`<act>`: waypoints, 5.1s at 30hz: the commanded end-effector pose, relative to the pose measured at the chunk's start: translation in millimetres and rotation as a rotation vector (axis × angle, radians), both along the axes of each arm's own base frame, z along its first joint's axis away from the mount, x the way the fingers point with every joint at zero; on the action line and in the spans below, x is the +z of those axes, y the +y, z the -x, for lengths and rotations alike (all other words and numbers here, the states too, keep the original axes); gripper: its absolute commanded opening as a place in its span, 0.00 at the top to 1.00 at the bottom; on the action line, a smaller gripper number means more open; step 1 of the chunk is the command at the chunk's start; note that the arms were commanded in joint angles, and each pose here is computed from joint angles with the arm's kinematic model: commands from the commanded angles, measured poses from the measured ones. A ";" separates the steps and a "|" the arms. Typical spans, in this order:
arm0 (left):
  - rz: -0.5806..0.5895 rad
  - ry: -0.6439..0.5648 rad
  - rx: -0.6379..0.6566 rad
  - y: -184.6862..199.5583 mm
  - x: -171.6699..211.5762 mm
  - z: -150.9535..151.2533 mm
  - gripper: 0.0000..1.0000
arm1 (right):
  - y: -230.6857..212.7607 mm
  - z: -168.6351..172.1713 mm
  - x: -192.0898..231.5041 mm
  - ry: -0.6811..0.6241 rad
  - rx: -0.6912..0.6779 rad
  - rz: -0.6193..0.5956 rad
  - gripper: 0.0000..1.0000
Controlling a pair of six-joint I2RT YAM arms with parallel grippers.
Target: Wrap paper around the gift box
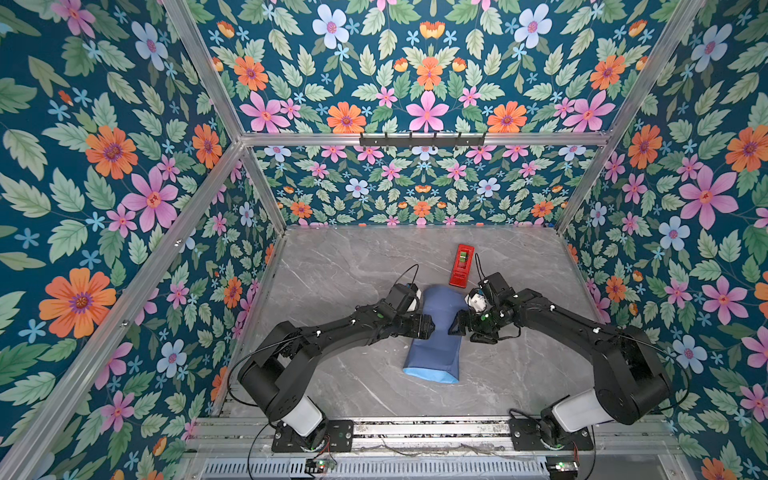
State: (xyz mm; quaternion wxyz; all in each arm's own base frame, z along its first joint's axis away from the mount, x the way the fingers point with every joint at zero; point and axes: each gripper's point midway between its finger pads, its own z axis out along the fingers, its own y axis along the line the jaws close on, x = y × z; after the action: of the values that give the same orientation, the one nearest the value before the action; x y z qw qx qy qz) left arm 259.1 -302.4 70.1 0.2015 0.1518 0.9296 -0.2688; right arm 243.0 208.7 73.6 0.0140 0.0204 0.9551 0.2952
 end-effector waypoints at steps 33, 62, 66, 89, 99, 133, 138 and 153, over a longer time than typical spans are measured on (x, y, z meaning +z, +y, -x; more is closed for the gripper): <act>-0.134 0.129 0.004 25.2 -32.1 8.6 0.14 | -12.2 -19.7 6.6 -0.062 0.001 0.065 0.25; -0.154 0.094 0.175 59.3 -30.5 14.9 0.17 | 65.3 -69.9 21.6 -0.083 0.120 -0.025 0.35; -0.161 0.093 0.211 68.5 -33.4 18.5 0.18 | 76.1 -74.3 21.0 -0.080 0.138 -0.038 0.36; -0.154 0.095 0.271 75.6 -36.1 19.2 0.16 | 41.2 -38.4 1.4 -0.048 0.222 0.034 0.27; -0.092 0.099 0.269 65.8 -29.5 17.8 0.12 | 32.7 -34.5 -12.2 -0.029 0.220 0.075 0.31; -0.164 0.127 0.264 73.4 -46.2 21.6 0.14 | -43.1 -237.0 53.0 -0.211 -0.299 -0.245 0.39; -0.163 0.124 0.261 73.1 -45.1 21.4 0.14 | -40.7 -246.7 40.0 -0.181 -0.298 -0.248 0.42; -0.163 0.122 0.255 71.6 -44.7 20.3 0.14 | -35.5 -249.6 7.8 -0.112 -0.306 -0.272 0.59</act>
State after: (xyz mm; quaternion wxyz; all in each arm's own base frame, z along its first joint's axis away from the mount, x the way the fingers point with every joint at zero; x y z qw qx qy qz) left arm 259.0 -267.3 60.0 0.2102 0.0311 0.9398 -0.2675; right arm 491.8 174.1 88.6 0.1122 0.1405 0.8890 0.4210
